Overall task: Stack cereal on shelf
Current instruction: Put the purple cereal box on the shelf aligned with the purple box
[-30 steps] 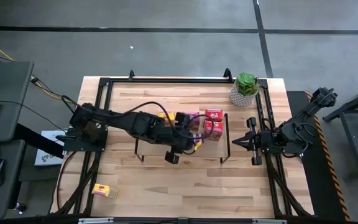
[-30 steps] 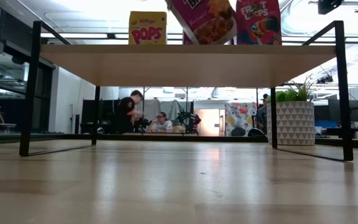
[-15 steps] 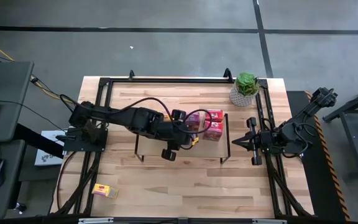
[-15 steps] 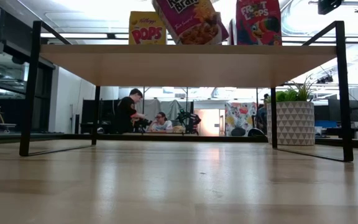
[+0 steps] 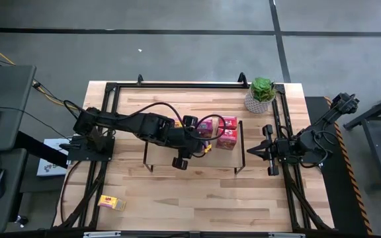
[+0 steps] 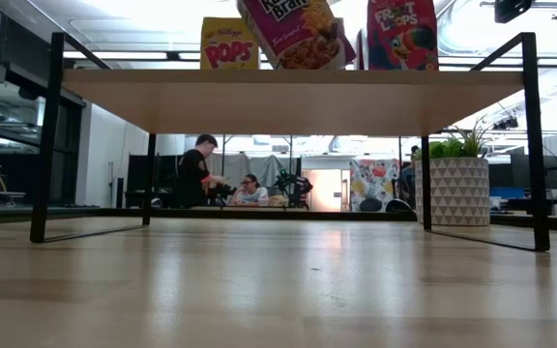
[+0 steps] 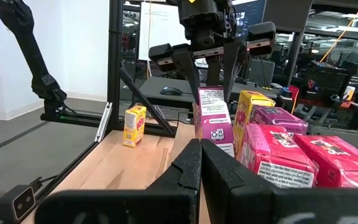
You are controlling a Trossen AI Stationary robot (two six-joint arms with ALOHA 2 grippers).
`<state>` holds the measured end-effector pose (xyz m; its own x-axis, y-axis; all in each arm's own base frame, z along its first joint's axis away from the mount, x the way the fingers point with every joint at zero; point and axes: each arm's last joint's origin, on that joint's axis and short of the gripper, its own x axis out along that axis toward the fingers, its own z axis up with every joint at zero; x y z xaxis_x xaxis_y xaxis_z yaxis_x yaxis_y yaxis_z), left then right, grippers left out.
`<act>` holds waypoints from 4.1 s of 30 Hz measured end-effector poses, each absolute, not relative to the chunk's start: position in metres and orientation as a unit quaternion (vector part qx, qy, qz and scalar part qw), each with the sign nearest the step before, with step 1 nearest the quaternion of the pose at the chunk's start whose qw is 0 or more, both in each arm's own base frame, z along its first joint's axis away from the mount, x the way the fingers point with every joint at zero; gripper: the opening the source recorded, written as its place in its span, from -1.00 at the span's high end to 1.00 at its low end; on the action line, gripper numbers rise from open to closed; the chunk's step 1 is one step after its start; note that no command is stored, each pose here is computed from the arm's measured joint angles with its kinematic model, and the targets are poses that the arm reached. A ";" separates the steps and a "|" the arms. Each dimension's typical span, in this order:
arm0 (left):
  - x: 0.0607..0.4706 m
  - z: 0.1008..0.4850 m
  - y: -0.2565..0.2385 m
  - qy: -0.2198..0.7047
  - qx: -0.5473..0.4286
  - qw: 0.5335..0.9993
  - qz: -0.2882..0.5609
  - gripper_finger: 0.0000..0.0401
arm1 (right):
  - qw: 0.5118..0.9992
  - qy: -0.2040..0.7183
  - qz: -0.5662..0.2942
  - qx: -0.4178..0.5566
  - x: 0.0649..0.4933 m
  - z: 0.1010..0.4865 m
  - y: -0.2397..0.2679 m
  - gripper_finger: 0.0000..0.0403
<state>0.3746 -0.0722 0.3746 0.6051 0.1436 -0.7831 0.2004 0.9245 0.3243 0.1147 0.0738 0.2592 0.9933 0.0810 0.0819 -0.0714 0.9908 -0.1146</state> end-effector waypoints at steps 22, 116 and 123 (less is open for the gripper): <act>0.376 0.371 -0.073 0.452 0.191 0.871 -0.017 -0.12 | 0.997 -0.043 0.038 -0.056 0.115 0.259 0.074 1.00; 0.161 0.292 -0.082 -0.007 0.059 0.997 0.051 1.00 | 0.909 0.305 -0.274 -0.074 0.259 0.295 0.153 1.00; 0.161 0.292 -0.082 -0.007 0.058 0.997 0.052 0.99 | 0.888 0.323 -0.320 -0.068 0.256 0.288 0.144 1.00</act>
